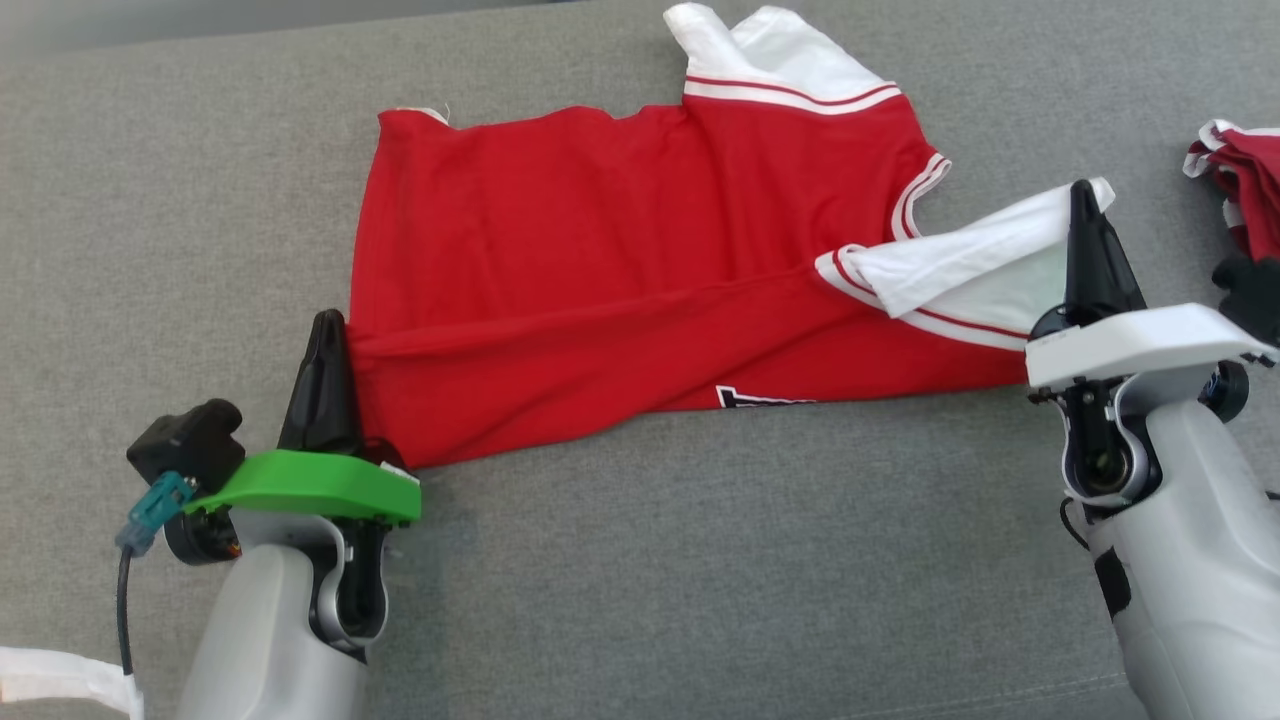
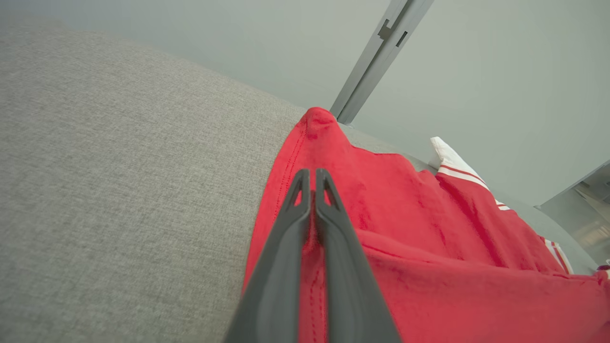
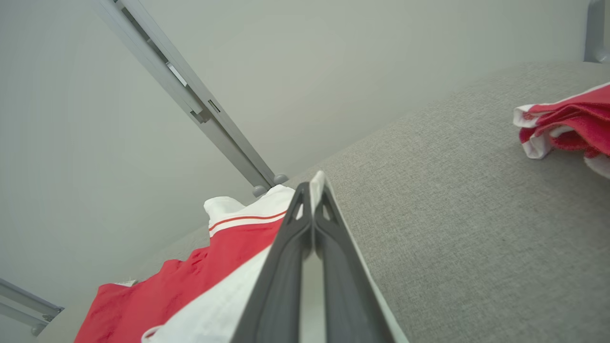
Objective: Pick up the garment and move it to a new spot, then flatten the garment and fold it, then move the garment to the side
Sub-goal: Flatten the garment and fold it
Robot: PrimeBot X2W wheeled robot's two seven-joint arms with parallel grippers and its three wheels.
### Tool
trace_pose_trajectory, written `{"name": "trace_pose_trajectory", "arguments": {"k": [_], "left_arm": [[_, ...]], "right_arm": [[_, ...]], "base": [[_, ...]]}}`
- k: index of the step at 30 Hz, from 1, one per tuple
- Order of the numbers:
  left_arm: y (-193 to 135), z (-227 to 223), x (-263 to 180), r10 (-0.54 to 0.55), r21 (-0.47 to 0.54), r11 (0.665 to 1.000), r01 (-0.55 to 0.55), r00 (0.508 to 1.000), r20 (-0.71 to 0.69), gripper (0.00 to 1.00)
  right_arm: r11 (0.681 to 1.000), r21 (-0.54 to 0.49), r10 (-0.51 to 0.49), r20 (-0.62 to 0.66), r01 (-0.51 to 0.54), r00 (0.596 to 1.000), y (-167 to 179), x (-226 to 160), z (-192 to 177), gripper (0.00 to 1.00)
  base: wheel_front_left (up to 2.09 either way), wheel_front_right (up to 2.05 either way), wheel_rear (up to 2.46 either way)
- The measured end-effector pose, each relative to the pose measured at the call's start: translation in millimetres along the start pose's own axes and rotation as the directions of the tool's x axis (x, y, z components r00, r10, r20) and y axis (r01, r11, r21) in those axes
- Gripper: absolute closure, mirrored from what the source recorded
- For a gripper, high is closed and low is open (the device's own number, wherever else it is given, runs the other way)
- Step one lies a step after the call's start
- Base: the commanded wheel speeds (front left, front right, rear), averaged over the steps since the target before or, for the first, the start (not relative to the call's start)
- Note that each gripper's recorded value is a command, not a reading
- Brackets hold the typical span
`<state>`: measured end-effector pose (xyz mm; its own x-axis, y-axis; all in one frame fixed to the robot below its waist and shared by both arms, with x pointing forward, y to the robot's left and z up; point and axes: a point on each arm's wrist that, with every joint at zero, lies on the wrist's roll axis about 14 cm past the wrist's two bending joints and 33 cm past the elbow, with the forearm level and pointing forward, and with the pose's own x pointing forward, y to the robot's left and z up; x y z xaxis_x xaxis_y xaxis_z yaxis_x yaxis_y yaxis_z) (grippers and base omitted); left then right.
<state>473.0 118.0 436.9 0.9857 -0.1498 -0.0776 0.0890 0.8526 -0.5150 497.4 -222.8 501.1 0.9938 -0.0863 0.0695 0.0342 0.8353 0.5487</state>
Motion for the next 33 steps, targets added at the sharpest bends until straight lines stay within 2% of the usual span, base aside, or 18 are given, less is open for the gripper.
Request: {"name": "trace_pose_trajectory", "arguments": {"k": [6, 7, 8, 9, 10, 11, 14, 18, 21, 28, 33], "left_arm": [[2.8, -7.1, 19.3, -0.005, 0.010, 1.000, 0.005, 1.000, -0.017, 1.00], [2.6, -6.8, 21.7, -0.009, 0.011, 1.000, 0.009, 1.000, -0.016, 1.00], [2.6, -6.4, 24.6, -0.012, 0.013, 1.000, 0.012, 1.000, -0.014, 1.00], [3.7, -6.3, 26.4, -0.012, 0.015, 1.000, 0.012, 1.000, -0.013, 0.93], [6.5, -6.1, 27.9, -0.006, 0.016, 1.000, 0.007, 1.000, -0.012, 0.36], [8.7, -6.2, 28.5, -0.001, 0.017, 1.000, 0.001, 1.000, -0.011, 0.00], [15.6, -2.9, 29.2, 0.016, 0.032, 0.999, -0.016, 1.000, 0.000, 0.00], [22.8, 5.0, 23.5, 0.033, 0.066, 0.997, -0.035, 0.999, 0.022, 0.00], [25.9, -11.3, 7.9, 0.048, 0.071, 0.996, -0.046, 0.999, -0.026, 0.00], [27.9, -44.6, -17.7, 0.059, 0.085, 0.995, -0.048, 0.990, -0.128, 0.00], [31.7, -60.9, -22.7, 0.067, 0.096, 0.994, -0.051, 0.982, -0.178, 0.00]], "right_arm": [[0.998, -0.062, -0.007, -0.034, 0.005, 0.999, -4.7, 26.1, -14.1, 0.99], [0.998, -0.069, -0.008, -0.040, 0.005, 0.999, -5.3, 28.2, -16.7, 0.89], [0.997, -0.075, -0.011, -0.045, 0.007, 0.999, -6.5, 30.2, -19.3, 0.51], [0.996, -0.085, -0.012, -0.047, 0.008, 0.999, -7.5, 31.6, -20.8, 0.00], [0.995, -0.104, -0.006, -0.055, 0.001, 0.998, -7.5, 33.1, -23.5, 0.00], [0.993, -0.116, -0.001, -0.056, -0.005, 0.998, -6.9, 34.0, -24.5, 0.00], [0.983, -0.182, 0.022, -0.039, -0.029, 0.999, -4.2, 36.3, -18.0, 0.00], [0.952, -0.304, 0.041, -0.009, -0.042, 0.999, -7.4, 25.1, -3.5, 0.00], [0.917, -0.395, 0.034, -0.066, -0.057, 0.997, -15.7, 4.5, -17.4, 0.00], [0.896, -0.443, -0.061, -0.149, -0.011, 0.987, -45.2, -35.1, -42.4, 0.00], [0.890, -0.456, -0.114, -0.191, 0.015, 0.975, -60.0, -46.8, -58.1, 0.00]], "base": [[0.00, 0.00, 0.00], [0.00, 0.00, 0.00], [0.00, 0.00, 0.00], [0.00, 0.00, 0.00], [0.00, 0.00, 0.00], [0.00, 0.00, 0.00], [0.00, 0.00, 0.00], [0.00, 0.00, 0.00], [0.00, 0.00, 0.00], [0.00, 0.00, 0.00], [0.00, 0.00, 0.00]]}}
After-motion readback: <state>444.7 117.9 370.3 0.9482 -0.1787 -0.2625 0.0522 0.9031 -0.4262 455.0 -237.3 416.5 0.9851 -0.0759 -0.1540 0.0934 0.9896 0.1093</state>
